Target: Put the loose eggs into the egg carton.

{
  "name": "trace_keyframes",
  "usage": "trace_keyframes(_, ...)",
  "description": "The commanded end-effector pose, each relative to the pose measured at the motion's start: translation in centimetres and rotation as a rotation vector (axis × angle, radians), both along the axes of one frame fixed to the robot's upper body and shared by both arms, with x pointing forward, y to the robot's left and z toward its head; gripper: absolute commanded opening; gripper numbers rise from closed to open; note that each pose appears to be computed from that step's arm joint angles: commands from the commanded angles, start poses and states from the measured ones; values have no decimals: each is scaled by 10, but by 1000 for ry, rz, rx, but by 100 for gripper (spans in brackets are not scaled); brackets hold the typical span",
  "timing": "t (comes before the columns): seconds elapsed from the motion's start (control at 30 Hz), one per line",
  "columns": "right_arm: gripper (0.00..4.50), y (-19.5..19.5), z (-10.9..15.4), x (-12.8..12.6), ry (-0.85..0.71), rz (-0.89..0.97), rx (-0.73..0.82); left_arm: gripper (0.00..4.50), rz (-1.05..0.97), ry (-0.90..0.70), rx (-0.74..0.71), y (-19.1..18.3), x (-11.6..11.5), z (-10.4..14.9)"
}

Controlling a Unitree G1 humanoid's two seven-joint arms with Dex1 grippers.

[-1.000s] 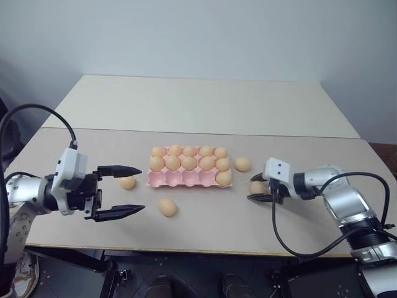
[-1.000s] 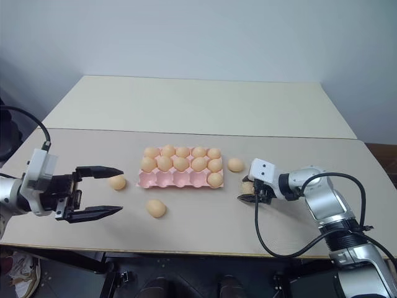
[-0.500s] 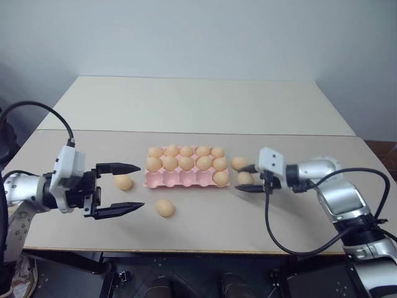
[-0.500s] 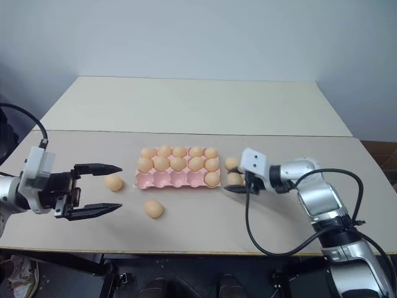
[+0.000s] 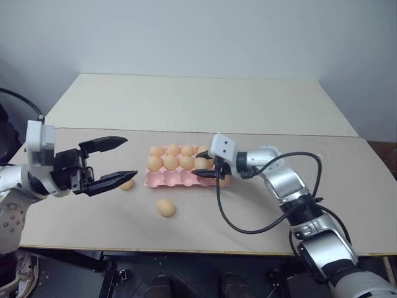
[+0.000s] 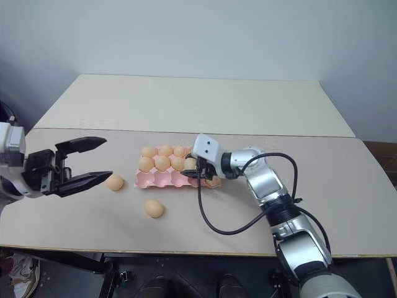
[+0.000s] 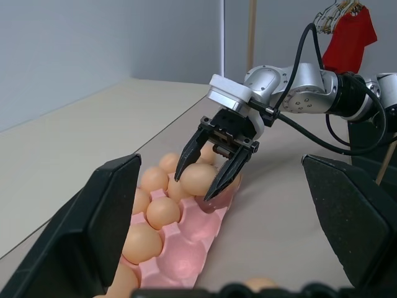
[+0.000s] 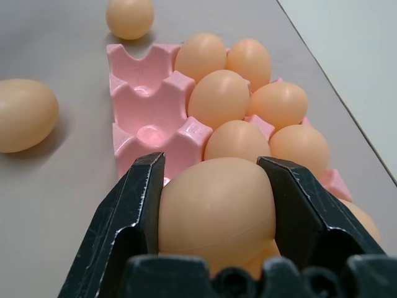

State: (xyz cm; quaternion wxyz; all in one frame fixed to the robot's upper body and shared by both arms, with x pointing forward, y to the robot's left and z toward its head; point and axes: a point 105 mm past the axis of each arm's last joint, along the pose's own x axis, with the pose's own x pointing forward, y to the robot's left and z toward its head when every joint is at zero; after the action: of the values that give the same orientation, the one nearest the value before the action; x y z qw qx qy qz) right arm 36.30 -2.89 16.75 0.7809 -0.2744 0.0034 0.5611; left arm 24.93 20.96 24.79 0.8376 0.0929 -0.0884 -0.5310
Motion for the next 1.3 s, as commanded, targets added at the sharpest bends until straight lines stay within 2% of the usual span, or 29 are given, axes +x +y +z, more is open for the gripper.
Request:
trace_keyframes(0.03,241,6,11,-4,-51,35,-1,450,5,-43,21,2,-7,9)
trace_keyframes(0.13,241,5,5,-4,-49,36,-24,450,9,-34,32,4,-8,6)
trace_keyframes(0.23,319,3,3,-3,-45,22,-26,450,9,-28,48,5,-9,5)
trace_keyframes(0.37,447,1,8,-5,-54,26,-14,450,4,-17,72,7,-11,3)
trace_keyframes(0.5,447,-9,20,-11,-70,33,19,450,10,-1,93,10,-11,0)
trace_keyframes(0.77,447,-85,49,-41,-61,31,73,450,48,49,195,34,-18,-16)
trace_keyframes(0.93,447,-146,46,-62,-20,-11,3,450,123,75,267,58,-22,-28)
trace_keyframes(1.03,447,-169,42,-71,10,-38,-29,450,153,90,261,67,-23,-34)
trace_keyframes(1.3,447,-172,42,-77,17,-43,-24,450,133,96,260,64,-24,-36)
